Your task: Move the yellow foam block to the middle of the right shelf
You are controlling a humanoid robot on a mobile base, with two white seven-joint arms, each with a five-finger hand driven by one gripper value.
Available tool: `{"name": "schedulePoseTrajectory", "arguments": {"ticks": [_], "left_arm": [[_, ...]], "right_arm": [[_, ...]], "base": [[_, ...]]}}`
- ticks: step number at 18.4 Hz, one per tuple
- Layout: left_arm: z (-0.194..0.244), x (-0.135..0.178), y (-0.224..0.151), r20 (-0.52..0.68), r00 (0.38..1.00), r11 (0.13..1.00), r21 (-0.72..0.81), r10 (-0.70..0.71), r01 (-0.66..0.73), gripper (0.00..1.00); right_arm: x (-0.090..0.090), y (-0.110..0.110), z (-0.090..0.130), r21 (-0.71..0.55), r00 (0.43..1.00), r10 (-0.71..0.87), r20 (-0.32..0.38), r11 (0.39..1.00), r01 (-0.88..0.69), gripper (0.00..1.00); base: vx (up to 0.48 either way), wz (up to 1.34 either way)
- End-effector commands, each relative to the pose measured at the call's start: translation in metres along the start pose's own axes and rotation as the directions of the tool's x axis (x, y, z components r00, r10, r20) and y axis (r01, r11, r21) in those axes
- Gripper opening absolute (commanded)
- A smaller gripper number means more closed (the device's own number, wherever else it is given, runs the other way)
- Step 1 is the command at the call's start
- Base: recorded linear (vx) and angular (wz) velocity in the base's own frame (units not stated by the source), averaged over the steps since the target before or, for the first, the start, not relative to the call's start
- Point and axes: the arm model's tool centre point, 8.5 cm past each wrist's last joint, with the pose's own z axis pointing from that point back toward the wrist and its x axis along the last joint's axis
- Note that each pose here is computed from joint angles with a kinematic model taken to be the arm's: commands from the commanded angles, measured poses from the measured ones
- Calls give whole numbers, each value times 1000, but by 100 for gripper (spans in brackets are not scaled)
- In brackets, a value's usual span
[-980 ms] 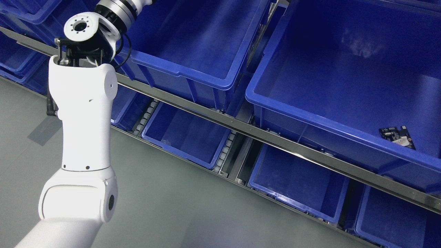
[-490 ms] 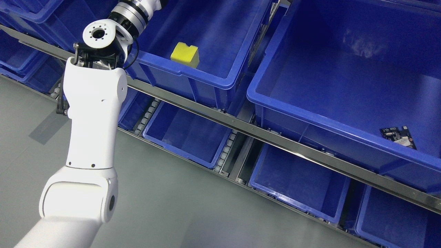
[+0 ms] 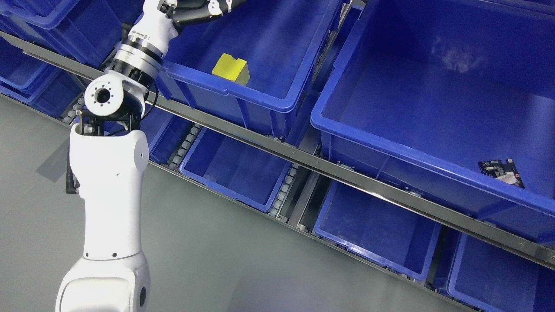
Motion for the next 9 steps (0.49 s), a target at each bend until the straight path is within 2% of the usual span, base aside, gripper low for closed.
{"name": "schedulePoseTrajectory", "arguments": {"ticks": [1,9], "left_arm": [[62,33,46,93,993,979,197,-73,53,100],[70,5,23,9,1000,988,155,-28,26,100]], "right_arm": [[8,-11,-1,-16,1000,2,23,1000,-2,100],[9,-11,-1,-16,1000,2,25,1000,-2,100]], "base": [[0,0],[0,0]]}}
